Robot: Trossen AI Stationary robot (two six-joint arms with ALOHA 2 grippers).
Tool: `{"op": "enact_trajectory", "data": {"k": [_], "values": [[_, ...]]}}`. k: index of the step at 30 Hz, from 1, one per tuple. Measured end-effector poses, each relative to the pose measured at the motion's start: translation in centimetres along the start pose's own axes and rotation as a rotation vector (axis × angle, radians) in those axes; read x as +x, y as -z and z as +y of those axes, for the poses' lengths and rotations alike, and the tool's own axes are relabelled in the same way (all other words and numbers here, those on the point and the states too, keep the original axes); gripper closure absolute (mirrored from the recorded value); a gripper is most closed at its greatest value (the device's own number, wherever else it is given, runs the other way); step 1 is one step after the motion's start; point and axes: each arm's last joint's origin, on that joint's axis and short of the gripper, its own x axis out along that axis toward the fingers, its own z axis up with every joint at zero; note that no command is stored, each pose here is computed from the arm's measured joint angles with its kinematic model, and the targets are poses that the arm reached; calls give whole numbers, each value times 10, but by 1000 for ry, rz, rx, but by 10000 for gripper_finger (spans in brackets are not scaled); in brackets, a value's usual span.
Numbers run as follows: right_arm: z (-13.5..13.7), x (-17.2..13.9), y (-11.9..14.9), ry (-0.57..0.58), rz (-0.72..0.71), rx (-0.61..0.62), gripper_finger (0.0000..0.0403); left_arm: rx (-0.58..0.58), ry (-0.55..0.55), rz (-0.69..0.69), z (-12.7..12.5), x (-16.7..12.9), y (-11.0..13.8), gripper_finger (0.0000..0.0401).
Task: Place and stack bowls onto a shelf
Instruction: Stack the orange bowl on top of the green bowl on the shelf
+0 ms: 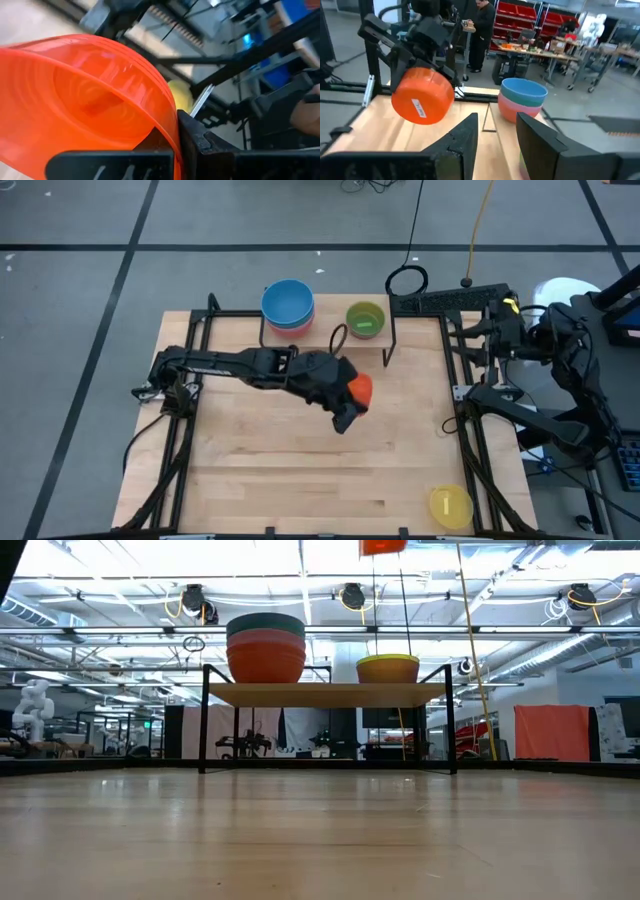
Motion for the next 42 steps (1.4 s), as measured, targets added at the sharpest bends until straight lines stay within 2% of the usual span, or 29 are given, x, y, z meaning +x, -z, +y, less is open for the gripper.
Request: {"op": "enact_trajectory", "data": {"k": [3, 10, 14, 16, 18, 23, 28, 32, 42], "values": [[-1, 2, 1, -30, 7, 43, 277, 51, 80, -55, -3, -1, -9, 398], [-2, 13, 5, -233, -2, 118, 277, 211, 349, -121, -13, -6, -26, 398], [-8, 25, 19, -261, -6, 131, 277, 327, 606, -135, -23, -14, -34, 398], [-11, 33, 27, -320, -30, 161, 277, 363, 726, -128, -27, -19, -38, 398], [-14, 42, 36, -404, -65, 197, 277, 375, 793, -115, -28, -22, -40, 398], [-20, 60, 54, -553, -178, 254, 277, 395, 835, -104, -23, -25, -45, 398], [-16, 67, 64, -677, -289, 239, 277, 409, 844, -101, -18, -26, -49, 398], [-13, 68, 68, -658, -377, 272, 277, 407, 823, -118, -9, -28, -55, 397], [-13, 68, 69, -636, -398, 257, 277, 446, 742, -196, 21, -34, -77, 398]]}}
